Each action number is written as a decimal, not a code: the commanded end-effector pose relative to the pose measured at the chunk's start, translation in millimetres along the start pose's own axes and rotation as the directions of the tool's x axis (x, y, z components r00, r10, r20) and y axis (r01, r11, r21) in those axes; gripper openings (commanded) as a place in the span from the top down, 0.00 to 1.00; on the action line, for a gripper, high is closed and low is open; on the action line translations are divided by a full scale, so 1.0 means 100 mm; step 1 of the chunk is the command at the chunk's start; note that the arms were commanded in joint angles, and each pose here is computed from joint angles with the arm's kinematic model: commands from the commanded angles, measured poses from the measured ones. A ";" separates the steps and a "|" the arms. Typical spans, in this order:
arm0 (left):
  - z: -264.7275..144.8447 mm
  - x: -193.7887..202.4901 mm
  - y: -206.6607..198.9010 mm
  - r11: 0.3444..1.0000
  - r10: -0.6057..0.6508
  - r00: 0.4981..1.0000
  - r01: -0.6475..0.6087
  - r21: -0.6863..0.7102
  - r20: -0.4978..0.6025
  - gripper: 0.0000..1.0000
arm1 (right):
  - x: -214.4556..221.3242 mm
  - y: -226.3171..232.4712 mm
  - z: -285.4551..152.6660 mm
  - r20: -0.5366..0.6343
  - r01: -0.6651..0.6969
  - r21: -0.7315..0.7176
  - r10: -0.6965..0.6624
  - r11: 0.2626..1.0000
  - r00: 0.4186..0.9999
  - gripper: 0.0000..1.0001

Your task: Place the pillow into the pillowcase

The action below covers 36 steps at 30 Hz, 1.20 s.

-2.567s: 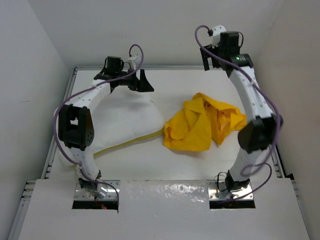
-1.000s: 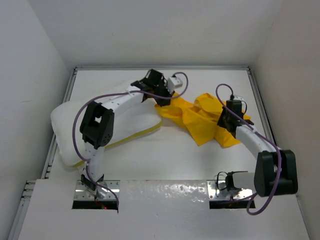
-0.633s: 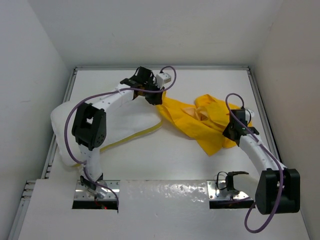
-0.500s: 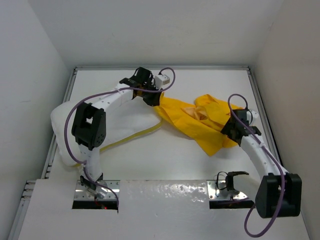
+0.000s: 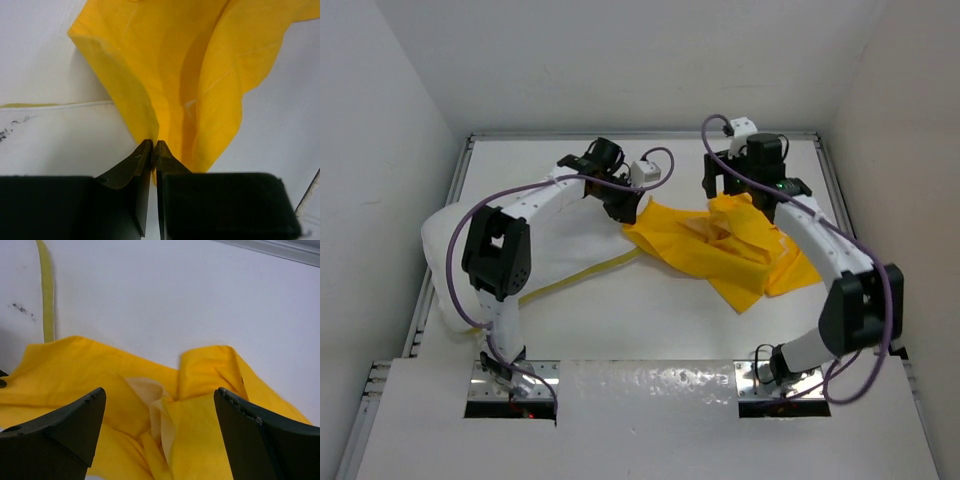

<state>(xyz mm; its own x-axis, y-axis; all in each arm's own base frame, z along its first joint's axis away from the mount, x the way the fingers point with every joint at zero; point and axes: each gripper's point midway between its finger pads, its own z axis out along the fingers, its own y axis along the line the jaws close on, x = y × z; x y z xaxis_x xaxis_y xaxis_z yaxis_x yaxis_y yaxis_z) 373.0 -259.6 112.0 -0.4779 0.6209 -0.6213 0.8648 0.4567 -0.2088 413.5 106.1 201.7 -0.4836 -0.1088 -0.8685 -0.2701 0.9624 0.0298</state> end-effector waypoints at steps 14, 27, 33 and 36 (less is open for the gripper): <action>-0.26 -0.16 0.09 0.992 0.036 0.996 -0.025 -0.125 0.085 1.00 | 1.58 0.00 0.43 -0.485 0.121 -0.129 -0.169 0.984 0.858 0.51; -0.35 -0.33 0.36 0.963 0.065 0.990 -0.029 -0.269 0.126 1.00 | -0.46 -1.04 -0.42 0.390 -0.419 0.293 0.293 0.859 0.873 1.00; -0.30 -0.38 0.46 0.956 0.067 0.988 -0.024 -0.292 0.138 1.00 | 0.18 -0.85 -0.10 0.074 -0.301 0.235 0.292 0.924 0.954 1.00; -0.35 -0.38 0.53 0.944 0.079 0.989 -0.034 -0.329 0.123 1.00 | 0.33 -0.84 -0.03 -0.006 -0.285 0.237 0.294 0.929 0.956 1.00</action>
<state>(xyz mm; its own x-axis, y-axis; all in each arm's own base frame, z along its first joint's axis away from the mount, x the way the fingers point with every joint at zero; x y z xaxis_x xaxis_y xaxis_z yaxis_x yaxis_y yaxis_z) 412.6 -243.2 124.3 -0.4354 0.5892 -0.6806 0.8069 0.5907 -0.0048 428.8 8.4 197.8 -0.4267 0.1957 -0.8829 0.1284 0.9795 0.1551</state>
